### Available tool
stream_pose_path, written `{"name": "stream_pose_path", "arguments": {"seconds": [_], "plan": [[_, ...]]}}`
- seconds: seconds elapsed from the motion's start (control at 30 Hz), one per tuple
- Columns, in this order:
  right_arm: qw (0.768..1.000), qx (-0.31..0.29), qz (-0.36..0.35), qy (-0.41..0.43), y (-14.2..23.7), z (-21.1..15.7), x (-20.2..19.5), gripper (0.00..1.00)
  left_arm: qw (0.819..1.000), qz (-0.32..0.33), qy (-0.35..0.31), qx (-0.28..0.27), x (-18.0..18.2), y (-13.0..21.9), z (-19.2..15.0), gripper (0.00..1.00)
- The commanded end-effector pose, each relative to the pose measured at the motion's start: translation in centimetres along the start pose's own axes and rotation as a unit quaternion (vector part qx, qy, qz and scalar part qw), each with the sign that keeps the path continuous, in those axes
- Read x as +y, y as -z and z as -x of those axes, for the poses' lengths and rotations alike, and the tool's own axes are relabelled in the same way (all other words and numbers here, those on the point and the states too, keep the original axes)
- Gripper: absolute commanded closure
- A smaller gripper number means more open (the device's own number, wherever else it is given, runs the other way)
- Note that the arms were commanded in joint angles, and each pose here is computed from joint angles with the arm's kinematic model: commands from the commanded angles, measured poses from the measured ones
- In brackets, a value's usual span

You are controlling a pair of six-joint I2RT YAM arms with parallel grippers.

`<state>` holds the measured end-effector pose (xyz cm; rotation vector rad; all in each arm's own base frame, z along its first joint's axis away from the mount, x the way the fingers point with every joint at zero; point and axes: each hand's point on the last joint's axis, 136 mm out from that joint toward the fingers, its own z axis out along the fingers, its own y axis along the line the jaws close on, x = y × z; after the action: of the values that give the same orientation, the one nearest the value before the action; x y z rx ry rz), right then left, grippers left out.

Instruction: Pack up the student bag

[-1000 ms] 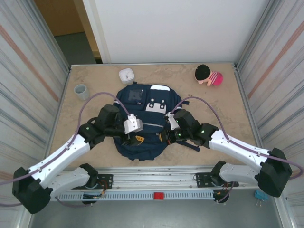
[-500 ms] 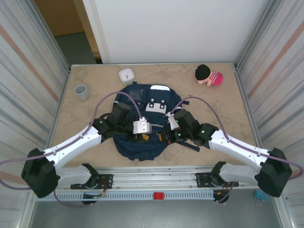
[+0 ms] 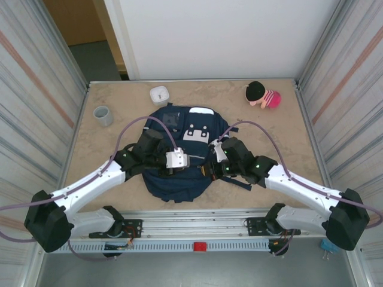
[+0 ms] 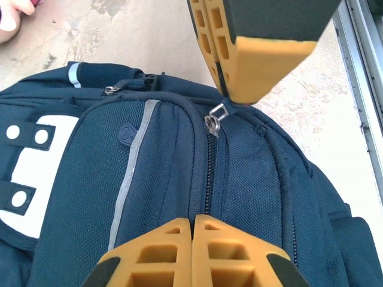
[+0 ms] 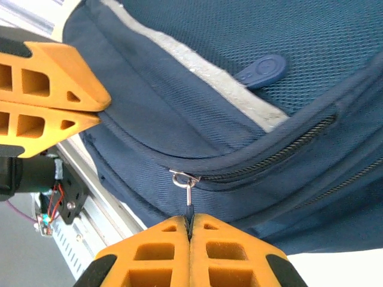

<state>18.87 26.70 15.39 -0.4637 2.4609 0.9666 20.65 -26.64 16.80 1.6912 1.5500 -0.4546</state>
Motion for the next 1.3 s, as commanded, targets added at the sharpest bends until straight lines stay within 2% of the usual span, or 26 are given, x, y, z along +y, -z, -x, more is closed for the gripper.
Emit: {"name": "stream_pose_path", "arguments": {"seconds": [0.0,0.1,0.27,0.3,0.33,0.37,0.4,0.5,0.63,0.83,0.9,1.0,1.1,1.2,1.27], "plan": [[0.999,-0.021,-0.040,-0.017,1.2,0.3,-2.5,1.00,1.000,0.029,0.002,0.008,0.7,1.2,-0.4,1.00],[0.997,-0.034,-0.053,-0.035,1.9,0.5,-3.8,1.00,0.999,0.028,0.003,0.015,0.6,1.6,-0.6,1.00],[0.998,-0.030,-0.028,-0.036,1.8,0.6,-3.5,1.00,1.000,0.013,0.011,-0.023,-0.2,2.2,1.0,1.00],[0.999,-0.029,-0.012,-0.031,1.8,0.7,-2.8,1.00,0.999,0.016,0.015,-0.026,-0.1,2.3,1.2,0.92],[0.999,-0.030,-0.001,-0.026,1.8,0.8,-2.2,1.00,0.999,0.019,0.017,-0.023,0.0,2.4,1.3,0.73],[0.999,-0.032,0.008,-0.019,1.9,0.8,-1.6,1.00,0.999,0.027,0.017,-0.016,0.1,2.4,1.3,0.60],[0.999,-0.033,0.012,-0.012,1.9,0.9,-1.2,1.00,0.999,0.035,0.014,-0.012,0.3,2.4,1.6,0.53],[0.999,-0.032,0.018,0.003,1.9,0.8,-0.5,1.00,0.999,0.042,0.004,-0.001,0.4,1.9,2.4,0.39],[0.999,-0.032,0.019,0.006,1.8,0.7,-0.3,1.00,1.000,0.029,-0.006,0.006,0.2,0.4,3.3,0.36],[0.999,-0.032,0.024,0.007,1.7,0.7,-0.1,1.00,0.999,0.017,0.005,0.036,0.6,-2.8,2.3,0.43],[0.999,-0.031,0.022,0.007,1.7,0.6,-0.2,1.00,0.999,0.014,0.010,0.049,0.7,-3.5,1.7,0.53],[0.999,-0.032,0.019,0.003,1.6,0.5,-0.5,1.00,0.998,0.010,0.010,0.059,0.6,-3.7,1.4,0.74],[1.000,-0.028,0.008,0.000,1.1,0.2,-1.1,1.00,0.999,0.005,0.005,0.032,0.1,-3.0,2.3,0.90],[1.000,-0.023,0.009,-0.001,0.6,0.2,-1.2,0.99,1.000,-0.003,-0.007,-0.006,-0.5,-2.3,3.6,0.92],[1.000,-0.020,0.014,0.001,0.3,0.2,-0.9,0.94,1.000,-0.004,-0.009,-0.017,-0.6,-1.9,4.1,0.92]]}}
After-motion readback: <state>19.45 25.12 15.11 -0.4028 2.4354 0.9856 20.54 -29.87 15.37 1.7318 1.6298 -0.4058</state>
